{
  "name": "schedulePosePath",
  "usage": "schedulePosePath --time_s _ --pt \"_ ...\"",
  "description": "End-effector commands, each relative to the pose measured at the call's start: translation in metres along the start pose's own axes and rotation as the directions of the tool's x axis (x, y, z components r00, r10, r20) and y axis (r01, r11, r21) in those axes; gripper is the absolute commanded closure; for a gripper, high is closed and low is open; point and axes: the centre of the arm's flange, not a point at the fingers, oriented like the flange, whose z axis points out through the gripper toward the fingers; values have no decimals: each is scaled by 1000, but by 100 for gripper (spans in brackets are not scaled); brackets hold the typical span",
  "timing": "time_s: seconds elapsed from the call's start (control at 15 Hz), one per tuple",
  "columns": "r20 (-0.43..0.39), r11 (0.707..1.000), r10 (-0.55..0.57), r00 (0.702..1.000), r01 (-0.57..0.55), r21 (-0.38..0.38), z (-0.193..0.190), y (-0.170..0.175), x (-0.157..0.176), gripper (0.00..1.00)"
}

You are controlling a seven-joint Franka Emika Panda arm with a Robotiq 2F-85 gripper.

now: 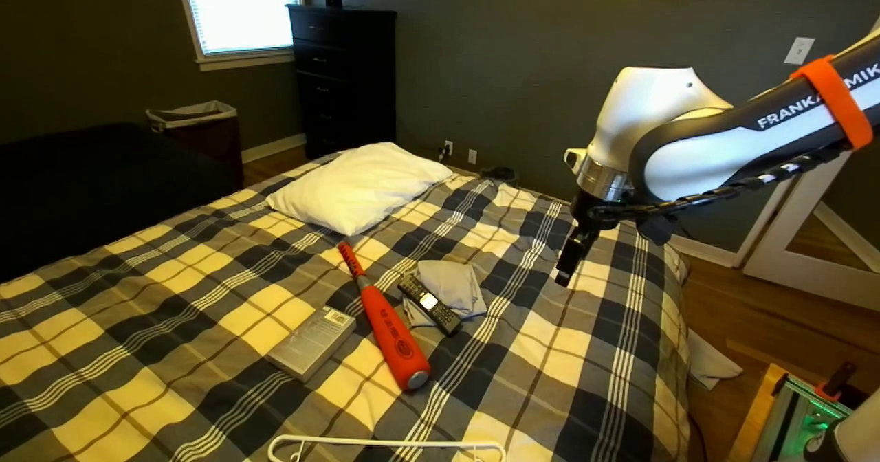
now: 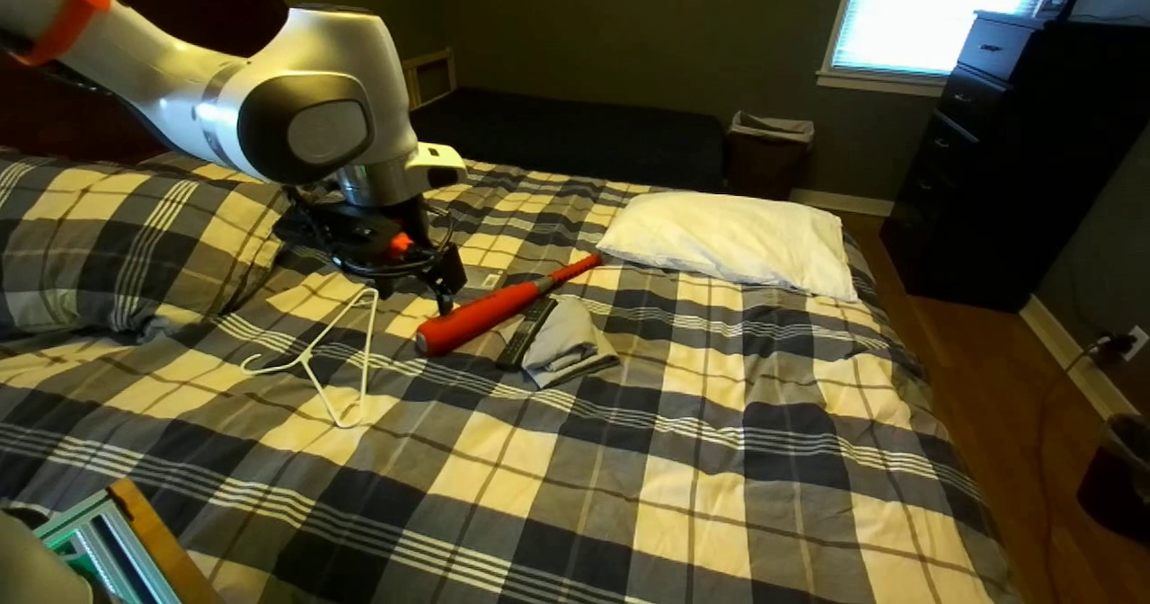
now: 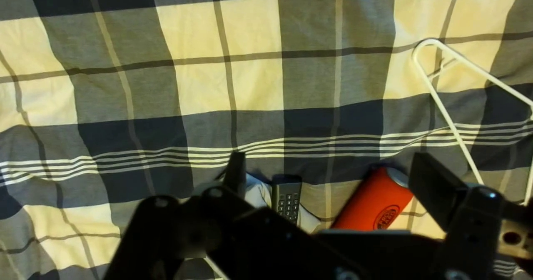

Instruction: Move the remote control to the right.

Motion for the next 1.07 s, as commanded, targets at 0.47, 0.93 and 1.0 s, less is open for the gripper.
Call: schedulePosePath --time_s 0.47,0.93,1.0 --pt "-189 934 335 923 -352 -61 104 -24 91 0" --pt "51 940 313 948 -301 -161 127 -10 185 0" --pt "-10 938 313 950 -310 -157 112 -9 139 0"
